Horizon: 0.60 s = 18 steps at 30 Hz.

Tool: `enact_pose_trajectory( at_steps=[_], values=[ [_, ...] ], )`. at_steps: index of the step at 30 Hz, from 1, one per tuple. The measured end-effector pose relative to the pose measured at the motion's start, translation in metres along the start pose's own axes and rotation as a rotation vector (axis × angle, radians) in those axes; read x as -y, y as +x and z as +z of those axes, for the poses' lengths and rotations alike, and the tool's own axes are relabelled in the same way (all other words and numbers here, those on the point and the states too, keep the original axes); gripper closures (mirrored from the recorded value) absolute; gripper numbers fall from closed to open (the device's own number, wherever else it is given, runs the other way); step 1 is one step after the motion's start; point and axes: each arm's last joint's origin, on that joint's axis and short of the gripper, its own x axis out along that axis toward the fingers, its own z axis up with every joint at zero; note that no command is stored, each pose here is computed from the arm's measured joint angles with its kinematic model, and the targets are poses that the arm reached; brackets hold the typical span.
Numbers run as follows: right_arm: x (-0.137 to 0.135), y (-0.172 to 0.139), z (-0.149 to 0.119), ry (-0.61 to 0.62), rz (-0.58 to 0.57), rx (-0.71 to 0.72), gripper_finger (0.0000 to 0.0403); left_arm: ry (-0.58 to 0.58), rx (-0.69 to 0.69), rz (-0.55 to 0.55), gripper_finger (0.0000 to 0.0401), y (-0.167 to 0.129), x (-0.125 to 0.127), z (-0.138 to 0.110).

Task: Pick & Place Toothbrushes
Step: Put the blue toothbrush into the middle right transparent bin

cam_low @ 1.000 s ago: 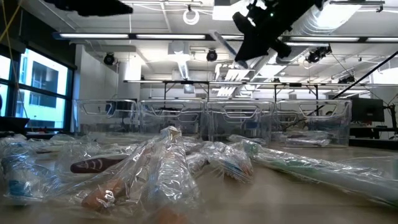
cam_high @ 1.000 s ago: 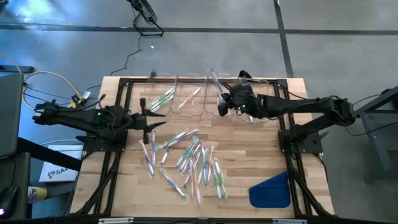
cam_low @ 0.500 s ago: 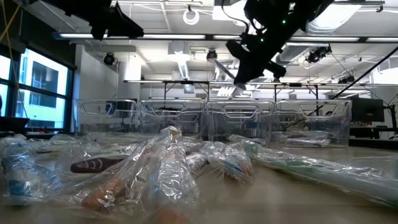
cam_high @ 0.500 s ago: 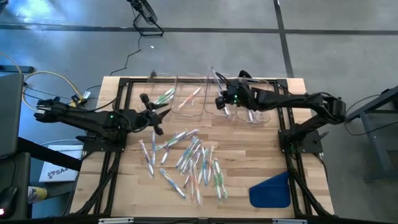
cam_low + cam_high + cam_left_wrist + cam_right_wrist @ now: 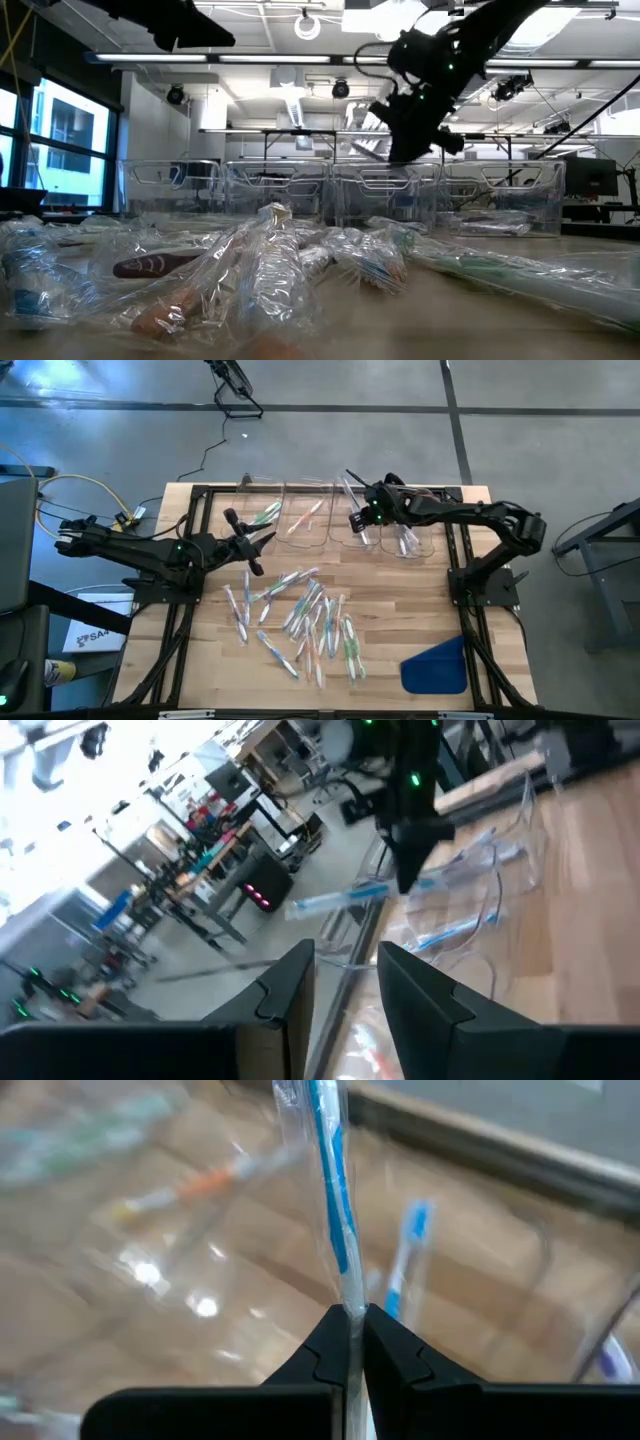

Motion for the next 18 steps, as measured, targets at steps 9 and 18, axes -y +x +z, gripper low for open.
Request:
enact_pose_trajectory(
  at_steps=[9,18],
  values=[
    [0.020,0.023,-0.008,0.028,-0.029,-0.165,0.0395,-0.087,0.000,0.000,0.0293,0.000,0.000,0.000],
    [0.024,0.024,-0.007,0.047,0.014,-0.208,0.0395,-0.088,0.000,-0.001,0.0293,0.000,0.000,0.000]
  ],
)
